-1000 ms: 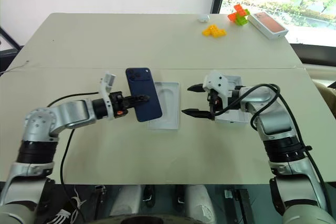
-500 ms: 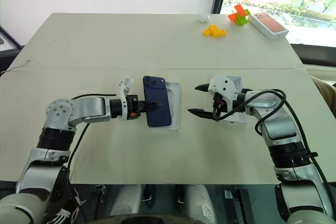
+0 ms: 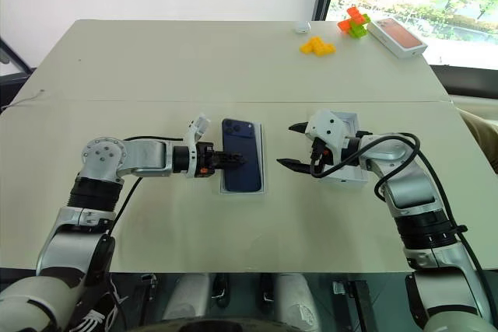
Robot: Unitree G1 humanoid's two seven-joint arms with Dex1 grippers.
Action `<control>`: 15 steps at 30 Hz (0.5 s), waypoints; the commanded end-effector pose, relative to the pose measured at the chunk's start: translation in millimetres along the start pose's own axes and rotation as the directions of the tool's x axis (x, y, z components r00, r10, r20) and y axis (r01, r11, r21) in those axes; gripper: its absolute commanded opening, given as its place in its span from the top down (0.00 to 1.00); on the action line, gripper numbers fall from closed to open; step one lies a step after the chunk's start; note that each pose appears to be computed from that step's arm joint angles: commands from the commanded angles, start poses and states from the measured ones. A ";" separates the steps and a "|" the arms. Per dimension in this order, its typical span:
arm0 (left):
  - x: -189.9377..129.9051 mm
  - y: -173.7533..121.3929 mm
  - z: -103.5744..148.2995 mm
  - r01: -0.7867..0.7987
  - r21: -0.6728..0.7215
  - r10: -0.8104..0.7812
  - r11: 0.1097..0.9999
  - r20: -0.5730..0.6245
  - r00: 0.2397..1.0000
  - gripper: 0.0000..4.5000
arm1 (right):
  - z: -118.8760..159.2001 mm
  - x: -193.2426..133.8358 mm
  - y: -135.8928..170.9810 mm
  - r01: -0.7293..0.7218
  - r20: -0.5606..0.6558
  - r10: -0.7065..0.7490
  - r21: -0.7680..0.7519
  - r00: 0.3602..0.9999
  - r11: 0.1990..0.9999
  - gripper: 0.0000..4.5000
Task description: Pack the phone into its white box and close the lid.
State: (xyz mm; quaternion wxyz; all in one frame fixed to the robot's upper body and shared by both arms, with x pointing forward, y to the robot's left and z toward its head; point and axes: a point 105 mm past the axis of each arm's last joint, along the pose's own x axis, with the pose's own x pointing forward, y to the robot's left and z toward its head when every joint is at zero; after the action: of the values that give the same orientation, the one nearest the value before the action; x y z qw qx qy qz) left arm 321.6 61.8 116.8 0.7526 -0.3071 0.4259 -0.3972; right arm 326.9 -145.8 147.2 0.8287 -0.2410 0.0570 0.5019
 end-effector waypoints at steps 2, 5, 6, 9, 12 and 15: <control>-5.2 -8.5 11.6 0.022 0.035 -0.023 0.999 0.022 1.000 0.27 | 16.0 1.5 -1.5 0.006 0.043 -0.004 -0.058 0.999 0.998 0.00; -8.1 -11.2 11.2 0.033 0.049 -0.033 0.998 0.012 0.999 0.01 | 15.6 1.9 -2.2 0.006 0.040 -0.003 -0.059 0.999 0.998 0.00; -9.0 -10.7 11.4 0.031 0.048 -0.031 0.998 0.012 0.999 0.01 | 15.8 2.2 -3.2 0.009 0.040 -0.006 -0.061 0.999 0.998 0.00; -13.1 -9.9 13.2 0.027 0.047 -0.028 0.999 0.019 0.999 0.01 | 17.2 3.2 -4.7 0.013 0.047 -0.011 -0.056 0.999 0.998 0.00; -21.5 -11.1 14.0 0.026 0.059 -0.027 0.998 0.020 0.999 0.01 | 17.5 5.3 -4.6 0.011 0.049 -0.008 -0.058 0.999 0.998 0.00; -26.5 -13.2 10.6 0.027 0.080 -0.027 0.996 0.009 1.000 0.01 | 18.4 7.8 -4.4 0.006 0.052 -0.003 -0.060 0.999 0.998 0.00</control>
State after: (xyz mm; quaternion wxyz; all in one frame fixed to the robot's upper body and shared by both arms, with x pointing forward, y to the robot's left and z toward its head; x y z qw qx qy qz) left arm 320.0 74.4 135.9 0.7564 -0.2866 0.4136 -0.4179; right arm 330.4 -137.4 152.5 0.8255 -0.2458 0.0412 0.5064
